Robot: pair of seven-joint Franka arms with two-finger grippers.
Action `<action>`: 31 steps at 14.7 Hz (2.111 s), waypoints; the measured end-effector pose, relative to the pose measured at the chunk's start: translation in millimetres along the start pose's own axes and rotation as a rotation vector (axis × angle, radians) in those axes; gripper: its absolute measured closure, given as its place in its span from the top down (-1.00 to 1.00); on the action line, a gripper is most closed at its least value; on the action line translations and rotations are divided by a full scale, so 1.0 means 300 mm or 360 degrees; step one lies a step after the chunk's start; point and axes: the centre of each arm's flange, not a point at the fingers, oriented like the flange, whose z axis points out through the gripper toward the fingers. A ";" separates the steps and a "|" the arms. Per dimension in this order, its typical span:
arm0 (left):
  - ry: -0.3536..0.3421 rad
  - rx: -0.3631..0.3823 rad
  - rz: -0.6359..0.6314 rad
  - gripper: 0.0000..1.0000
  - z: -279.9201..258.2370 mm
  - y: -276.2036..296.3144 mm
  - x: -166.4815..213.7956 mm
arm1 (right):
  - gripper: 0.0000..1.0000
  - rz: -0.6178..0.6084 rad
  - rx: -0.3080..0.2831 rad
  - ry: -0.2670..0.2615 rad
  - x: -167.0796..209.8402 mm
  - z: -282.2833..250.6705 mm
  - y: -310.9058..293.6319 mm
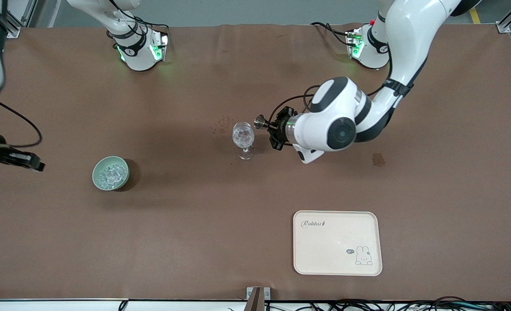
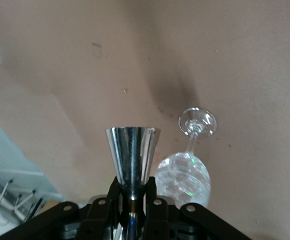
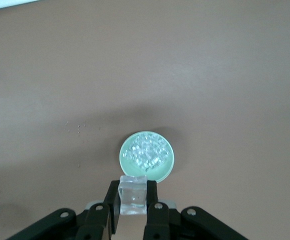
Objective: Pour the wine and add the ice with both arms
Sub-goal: 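Lift the ice cube with the right gripper while the left gripper carries the jigger, then tilt the silver jigger over the wine glass with the left gripper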
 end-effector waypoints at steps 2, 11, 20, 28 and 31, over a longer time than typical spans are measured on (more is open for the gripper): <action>0.0080 -0.0007 -0.0045 -0.57 0.033 -0.015 -0.035 | -0.51 0.0023 -0.0001 0.0006 -0.061 -0.111 0.040; 0.0209 -0.0114 -0.0188 -0.57 0.042 -0.012 -0.137 | -0.51 -0.0043 -0.0021 -0.0096 -0.202 -0.238 0.065; 0.0600 -0.0231 -0.0210 -0.57 0.163 0.003 -0.217 | -0.51 -0.0084 -0.0038 -0.0111 -0.206 -0.229 0.032; 0.0771 -0.0254 -0.0219 -0.57 0.151 -0.013 -0.257 | -0.51 -0.0085 -0.0039 -0.0111 -0.206 -0.229 0.031; 0.0753 -0.0284 -0.0212 -0.57 0.101 -0.016 -0.286 | -0.51 -0.0085 -0.0039 -0.0112 -0.205 -0.228 0.031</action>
